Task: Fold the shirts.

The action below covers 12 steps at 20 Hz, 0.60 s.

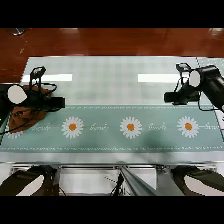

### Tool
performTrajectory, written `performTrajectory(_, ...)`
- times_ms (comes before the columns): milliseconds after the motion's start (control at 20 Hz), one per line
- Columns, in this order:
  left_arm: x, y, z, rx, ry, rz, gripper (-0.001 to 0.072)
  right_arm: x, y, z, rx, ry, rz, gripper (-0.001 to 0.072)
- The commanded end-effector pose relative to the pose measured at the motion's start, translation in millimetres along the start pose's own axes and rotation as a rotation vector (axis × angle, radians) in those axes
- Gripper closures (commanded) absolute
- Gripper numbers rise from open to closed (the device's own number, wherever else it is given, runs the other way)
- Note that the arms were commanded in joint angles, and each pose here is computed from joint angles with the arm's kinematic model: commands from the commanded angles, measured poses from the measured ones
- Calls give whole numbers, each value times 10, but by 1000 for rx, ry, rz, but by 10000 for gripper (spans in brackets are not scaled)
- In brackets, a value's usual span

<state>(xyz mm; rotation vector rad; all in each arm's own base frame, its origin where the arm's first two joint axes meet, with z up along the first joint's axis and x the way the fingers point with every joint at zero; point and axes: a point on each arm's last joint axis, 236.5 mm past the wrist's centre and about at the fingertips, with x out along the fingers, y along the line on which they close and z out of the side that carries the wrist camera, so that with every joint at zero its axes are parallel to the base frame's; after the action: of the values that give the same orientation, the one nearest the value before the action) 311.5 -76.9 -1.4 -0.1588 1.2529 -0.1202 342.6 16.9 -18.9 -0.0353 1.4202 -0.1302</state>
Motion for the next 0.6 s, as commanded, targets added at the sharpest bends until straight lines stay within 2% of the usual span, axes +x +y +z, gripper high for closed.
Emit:
performTrajectory(0,2,0,-1,1,0,0,681,2,3,-3,-1,1,0,690)
performTrajectory(550,2,-12,-3,-2,1,-5,680,2,4,-2,-1,1,1,690)
